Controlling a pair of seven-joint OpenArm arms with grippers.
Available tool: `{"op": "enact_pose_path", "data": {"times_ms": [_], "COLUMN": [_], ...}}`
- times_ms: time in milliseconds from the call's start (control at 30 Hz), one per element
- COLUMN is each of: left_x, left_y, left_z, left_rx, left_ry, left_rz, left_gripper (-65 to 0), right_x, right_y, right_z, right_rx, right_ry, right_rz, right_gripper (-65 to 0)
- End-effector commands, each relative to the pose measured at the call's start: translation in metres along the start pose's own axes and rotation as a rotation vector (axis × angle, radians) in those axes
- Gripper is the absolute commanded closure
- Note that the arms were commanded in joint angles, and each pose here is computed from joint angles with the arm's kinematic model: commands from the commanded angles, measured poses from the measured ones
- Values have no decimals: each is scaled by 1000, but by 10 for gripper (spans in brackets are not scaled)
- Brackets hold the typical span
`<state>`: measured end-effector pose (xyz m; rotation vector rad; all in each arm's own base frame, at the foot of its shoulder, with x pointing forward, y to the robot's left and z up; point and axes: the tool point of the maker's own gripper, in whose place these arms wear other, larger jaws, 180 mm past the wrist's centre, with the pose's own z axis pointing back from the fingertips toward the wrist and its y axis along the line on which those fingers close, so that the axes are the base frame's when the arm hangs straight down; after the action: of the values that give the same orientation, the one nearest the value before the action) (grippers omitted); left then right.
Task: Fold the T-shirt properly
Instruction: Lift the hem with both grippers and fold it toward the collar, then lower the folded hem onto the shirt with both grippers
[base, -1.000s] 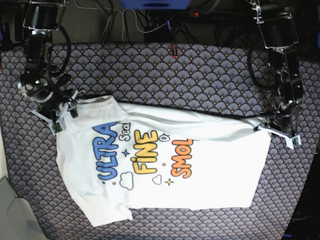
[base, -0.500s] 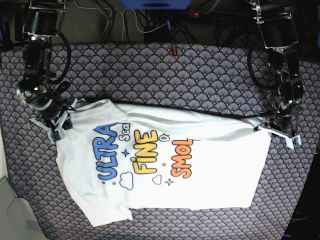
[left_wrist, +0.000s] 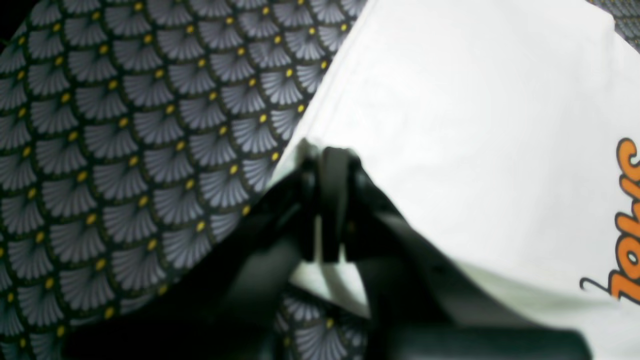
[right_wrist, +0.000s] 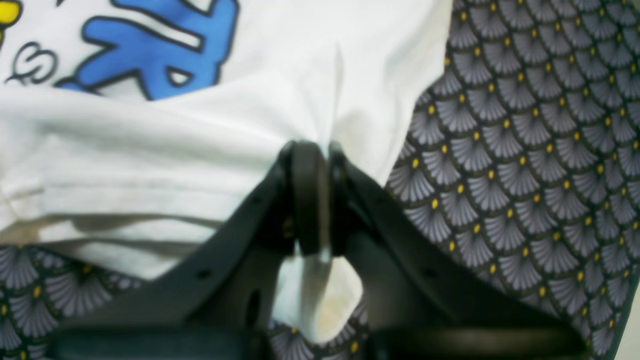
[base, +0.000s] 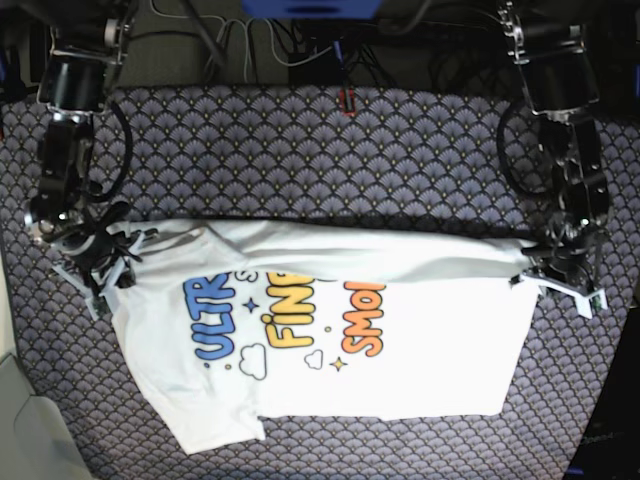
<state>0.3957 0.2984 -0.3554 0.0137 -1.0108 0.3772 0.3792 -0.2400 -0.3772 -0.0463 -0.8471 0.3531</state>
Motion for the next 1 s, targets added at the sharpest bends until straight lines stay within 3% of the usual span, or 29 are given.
{"op": "enact_pose_path", "data": {"times_ms": [0, 300, 500, 967], "left_x": [35, 49, 43, 50], "left_y": [-4, -6, -3, -7], "left_z": [1, -8, -19, -24], "left_rx": [-12, -12, -2, -7], "left_ry": [-89, -98, -66, -70], "left_rz": [-5, 14, 35, 49], "left_gripper": [-6, -6, -6, -9], "right_x": [28, 56, 52, 78], "right_y": [-11, -21, -16, -26], "right_z": [3, 3, -12, -17], "right_rx": [-16, -34, 4, -3], "right_ry": [-78, -128, -79, -113], "right_rz": [7, 13, 40, 33], "right_gripper": [0, 0, 0, 0]}}
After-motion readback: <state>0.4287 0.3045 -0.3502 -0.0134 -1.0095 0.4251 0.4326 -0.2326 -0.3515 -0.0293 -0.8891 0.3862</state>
